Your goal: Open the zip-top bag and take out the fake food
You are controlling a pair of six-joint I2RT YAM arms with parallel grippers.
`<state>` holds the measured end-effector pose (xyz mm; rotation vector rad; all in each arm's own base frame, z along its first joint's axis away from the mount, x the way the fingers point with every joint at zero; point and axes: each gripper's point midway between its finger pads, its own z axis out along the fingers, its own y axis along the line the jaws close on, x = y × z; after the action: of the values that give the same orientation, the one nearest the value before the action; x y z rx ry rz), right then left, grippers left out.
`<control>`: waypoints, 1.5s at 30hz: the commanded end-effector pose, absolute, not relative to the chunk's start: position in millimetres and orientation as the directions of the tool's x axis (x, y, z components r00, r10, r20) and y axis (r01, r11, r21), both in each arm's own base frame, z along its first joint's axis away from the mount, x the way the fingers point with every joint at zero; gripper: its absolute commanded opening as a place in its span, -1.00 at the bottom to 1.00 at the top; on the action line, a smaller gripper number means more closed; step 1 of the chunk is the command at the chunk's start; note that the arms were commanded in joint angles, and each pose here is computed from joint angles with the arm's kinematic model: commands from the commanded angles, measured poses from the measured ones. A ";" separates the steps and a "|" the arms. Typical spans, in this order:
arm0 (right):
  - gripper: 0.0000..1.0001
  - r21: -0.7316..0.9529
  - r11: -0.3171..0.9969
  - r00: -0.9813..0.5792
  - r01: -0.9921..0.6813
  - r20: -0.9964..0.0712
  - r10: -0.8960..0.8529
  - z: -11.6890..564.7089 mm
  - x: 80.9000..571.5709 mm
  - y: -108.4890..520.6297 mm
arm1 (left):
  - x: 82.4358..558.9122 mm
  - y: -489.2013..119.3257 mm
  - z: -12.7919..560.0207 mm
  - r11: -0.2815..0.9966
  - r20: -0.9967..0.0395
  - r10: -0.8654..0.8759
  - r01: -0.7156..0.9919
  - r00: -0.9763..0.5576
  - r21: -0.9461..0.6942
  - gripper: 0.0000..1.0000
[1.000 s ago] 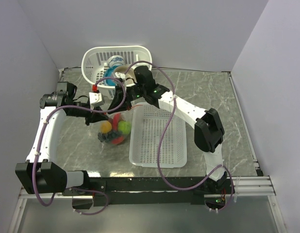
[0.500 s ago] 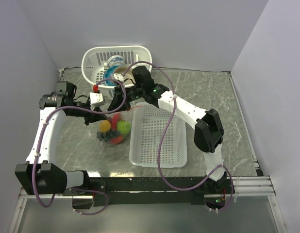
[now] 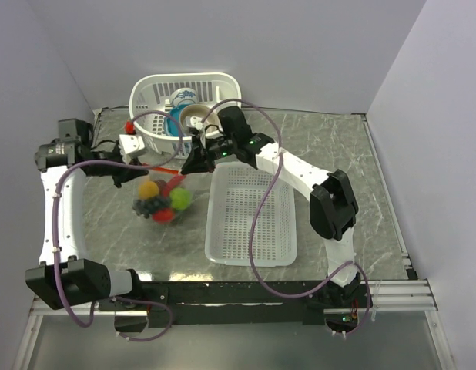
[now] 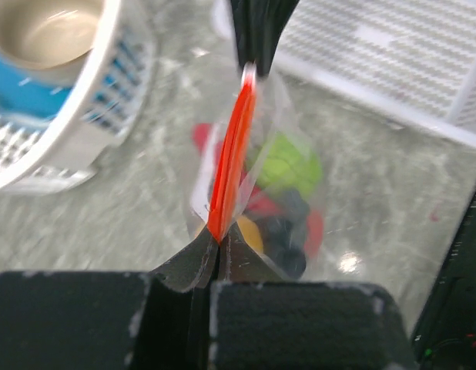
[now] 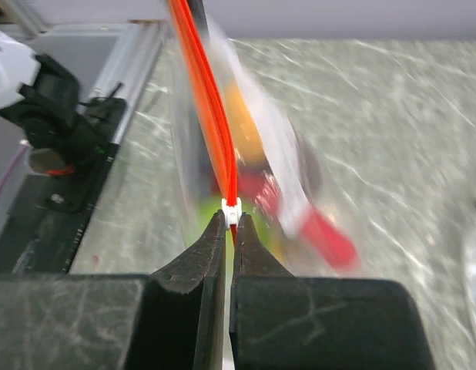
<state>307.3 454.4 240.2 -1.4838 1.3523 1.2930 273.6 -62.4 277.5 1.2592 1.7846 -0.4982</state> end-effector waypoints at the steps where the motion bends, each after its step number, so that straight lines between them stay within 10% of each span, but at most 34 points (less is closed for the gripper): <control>1: -1.00 0.101 -0.032 -0.089 -0.994 -0.963 -0.256 227.7 351.3 430.4 | 271.9 -45.6 302.9 0.431 -0.837 0.545 0.873 -0.051 0.228 -0.98; 23: -1.00 0.144 0.181 -0.204 -0.973 -0.903 -0.378 157.4 398.1 392.3 | 288.9 23.5 307.8 0.558 -0.801 0.590 0.770 -0.105 0.310 -0.98; 35: -1.00 0.079 0.190 -0.110 -0.979 -0.981 -0.158 239.2 408.2 452.5 | 360.4 28.6 348.0 0.647 -0.890 0.456 0.679 0.022 0.348 -0.96; 45: -0.94 0.109 0.220 -0.160 -0.969 -0.960 -0.230 194.8 359.1 448.7 | 287.5 -7.4 232.6 0.532 -0.870 0.456 0.841 -0.188 0.097 -0.75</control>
<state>377.0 457.1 177.8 -1.1938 1.6044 1.0363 336.3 23.3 267.8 0.9803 1.7699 -0.3290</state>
